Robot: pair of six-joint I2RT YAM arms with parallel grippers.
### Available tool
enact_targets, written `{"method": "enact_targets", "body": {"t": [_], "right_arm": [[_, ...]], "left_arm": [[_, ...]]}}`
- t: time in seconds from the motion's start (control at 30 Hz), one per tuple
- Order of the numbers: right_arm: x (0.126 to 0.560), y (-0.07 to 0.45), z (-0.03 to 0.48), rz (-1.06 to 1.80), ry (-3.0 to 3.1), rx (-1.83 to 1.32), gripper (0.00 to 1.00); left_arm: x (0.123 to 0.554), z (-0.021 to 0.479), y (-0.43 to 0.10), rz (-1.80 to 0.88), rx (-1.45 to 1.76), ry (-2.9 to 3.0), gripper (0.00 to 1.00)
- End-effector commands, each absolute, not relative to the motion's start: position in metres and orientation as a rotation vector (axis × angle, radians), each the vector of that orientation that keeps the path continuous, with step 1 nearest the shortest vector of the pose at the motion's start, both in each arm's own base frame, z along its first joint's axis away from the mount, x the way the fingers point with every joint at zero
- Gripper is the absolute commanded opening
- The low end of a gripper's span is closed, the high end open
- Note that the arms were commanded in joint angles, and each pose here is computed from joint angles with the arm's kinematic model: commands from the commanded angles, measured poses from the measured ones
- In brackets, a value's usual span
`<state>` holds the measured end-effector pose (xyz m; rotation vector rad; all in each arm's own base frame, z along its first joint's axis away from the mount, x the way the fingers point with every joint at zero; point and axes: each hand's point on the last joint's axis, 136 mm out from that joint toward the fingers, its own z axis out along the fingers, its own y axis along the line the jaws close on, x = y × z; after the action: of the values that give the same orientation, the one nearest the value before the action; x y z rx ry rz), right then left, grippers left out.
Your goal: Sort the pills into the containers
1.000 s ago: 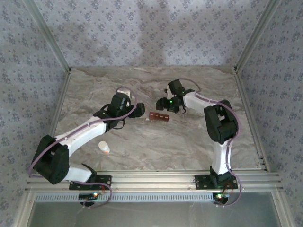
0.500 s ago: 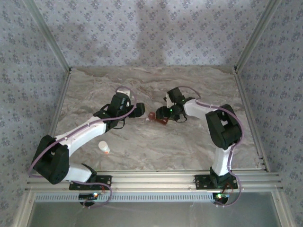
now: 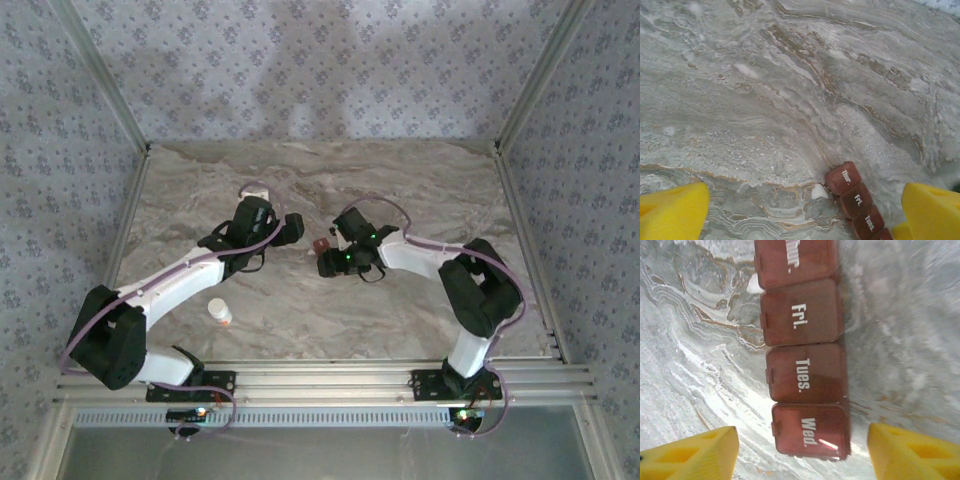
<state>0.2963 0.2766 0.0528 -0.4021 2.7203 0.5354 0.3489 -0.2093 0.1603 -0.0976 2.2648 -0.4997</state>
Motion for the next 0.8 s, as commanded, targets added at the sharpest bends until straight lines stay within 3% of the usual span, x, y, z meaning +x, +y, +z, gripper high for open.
{"method": "enact_targets", "body": {"t": [0.0, 0.07, 0.17, 0.37, 0.47, 0.77], "right_arm": [[0.309, 0.249, 0.071, 0.265, 2.624, -0.376, 0.75], [0.313, 0.240, 0.081, 0.167, 2.575, -0.385, 0.81], [0.317, 0.235, 0.098, 0.062, 2.483, -0.406, 0.99], [0.321, 0.240, 0.124, 0.045, 2.311, -0.365, 1.00], [0.323, 0.243, 0.113, 0.129, 2.360, -0.295, 1.00], [0.309, 0.287, 0.082, 0.356, 2.446, -0.504, 0.99]], "left_arm": [[0.348, 0.174, -0.202, -0.479, -0.129, 2.223, 0.98], [0.348, 0.175, -0.197, -0.452, -0.139, 2.215, 0.98], [0.348, 0.178, -0.187, -0.416, -0.174, 2.186, 0.98], [0.346, 0.186, -0.172, -0.377, -0.220, 2.123, 0.98], [0.345, 0.189, -0.158, -0.332, -0.276, 2.083, 0.98], [0.339, 0.197, -0.141, -0.300, -0.328, 2.030, 0.98]]}}
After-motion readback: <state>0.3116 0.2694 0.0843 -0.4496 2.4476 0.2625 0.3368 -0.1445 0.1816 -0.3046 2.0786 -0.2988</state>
